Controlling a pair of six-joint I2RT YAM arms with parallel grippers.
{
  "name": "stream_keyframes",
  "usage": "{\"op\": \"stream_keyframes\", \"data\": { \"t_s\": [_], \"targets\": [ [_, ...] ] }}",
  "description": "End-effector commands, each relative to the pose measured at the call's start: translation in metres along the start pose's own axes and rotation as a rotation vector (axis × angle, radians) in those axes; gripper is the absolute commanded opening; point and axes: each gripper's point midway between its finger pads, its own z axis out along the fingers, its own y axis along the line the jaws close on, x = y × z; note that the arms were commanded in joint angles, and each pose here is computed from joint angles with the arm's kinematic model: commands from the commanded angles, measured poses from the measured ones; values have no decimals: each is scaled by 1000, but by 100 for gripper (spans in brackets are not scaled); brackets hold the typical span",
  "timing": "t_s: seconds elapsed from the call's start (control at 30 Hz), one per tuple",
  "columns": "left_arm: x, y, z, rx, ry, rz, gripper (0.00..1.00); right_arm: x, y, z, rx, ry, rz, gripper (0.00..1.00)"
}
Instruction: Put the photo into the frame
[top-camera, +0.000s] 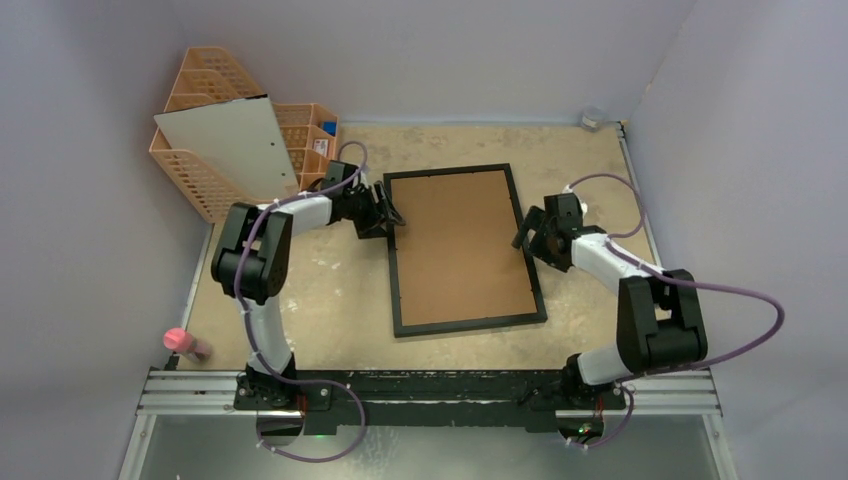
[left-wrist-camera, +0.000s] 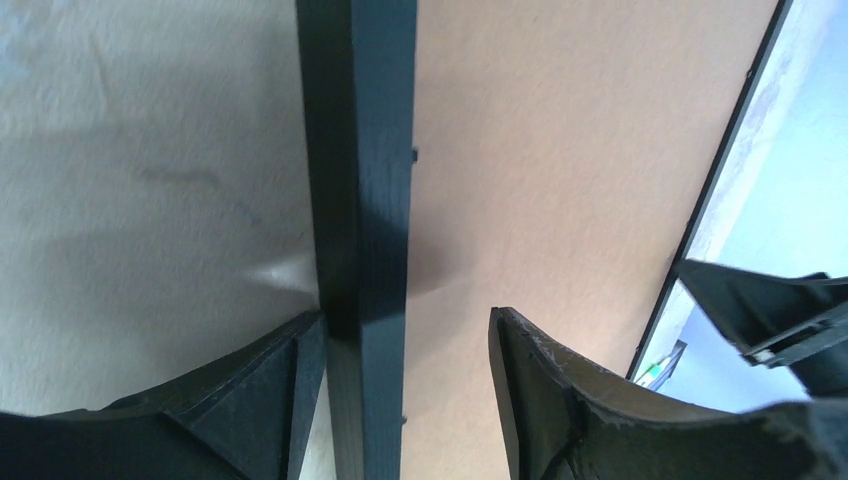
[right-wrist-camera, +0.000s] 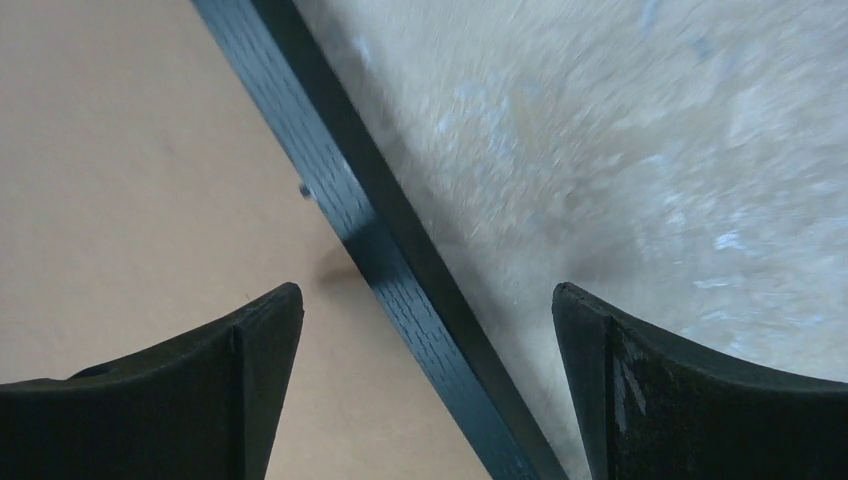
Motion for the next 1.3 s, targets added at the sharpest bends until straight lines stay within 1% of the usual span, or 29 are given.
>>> {"op": "stream_keyframes", "data": {
  "t_s": [0.0, 0.07, 0.13, 0.23, 0.37, 0.43, 0.5, 0.57, 0.63, 0.7, 0.9, 1.0, 1.07, 1.13, 1.2, 1.27],
  "targets": [
    [-13, 1, 19, -10, -1, 39, 63, 24, 14, 6, -127, 95, -96, 96],
    [-12, -4, 25, -3, 28, 74, 63, 36, 22, 5, -199, 140, -133, 95],
    [-12, -10, 31, -1, 45, 108, 63, 40, 25, 5, -237, 148, -164, 93],
    [-16, -22, 37, 31, 53, 146, 63, 52, 32, -4, -301, 190, -160, 91],
    [-22, -42, 48, 82, 68, 193, 63, 65, 40, -24, -391, 222, -127, 90],
    [-22, -49, 57, 99, 77, 211, 63, 79, 42, -34, -441, 262, -100, 89],
    [-24, -56, 65, 115, 80, 213, 63, 92, 44, -45, -493, 296, -64, 89],
    [-21, -65, 76, 145, 91, 182, 62, 105, 47, -57, -563, 319, -47, 88],
    [-12, -82, 87, 207, 122, 167, 61, 116, 48, -67, -624, 329, -34, 88],
    [-8, -98, 99, 242, 128, 178, 61, 125, 51, -76, -689, 334, -23, 89],
    [3, -124, 126, 336, 170, 190, 61, 148, 57, -86, -820, 390, -30, 90],
    [-5, -131, 130, 366, 162, 212, 61, 152, 58, -80, -791, 413, -39, 91],
    [-19, -125, 129, 299, 130, 246, 61, 149, 38, -62, -599, 402, -12, 91],
    [-41, -119, 120, 217, 73, 293, 63, 143, 13, -56, -414, 363, 12, 92],
    [-63, -116, 104, 177, 22, 314, 64, 123, 10, -64, -374, 269, 28, 93],
    [-83, -118, 83, 175, -18, 315, 66, 102, 19, -80, -410, 179, 41, 94]
  ]
}}
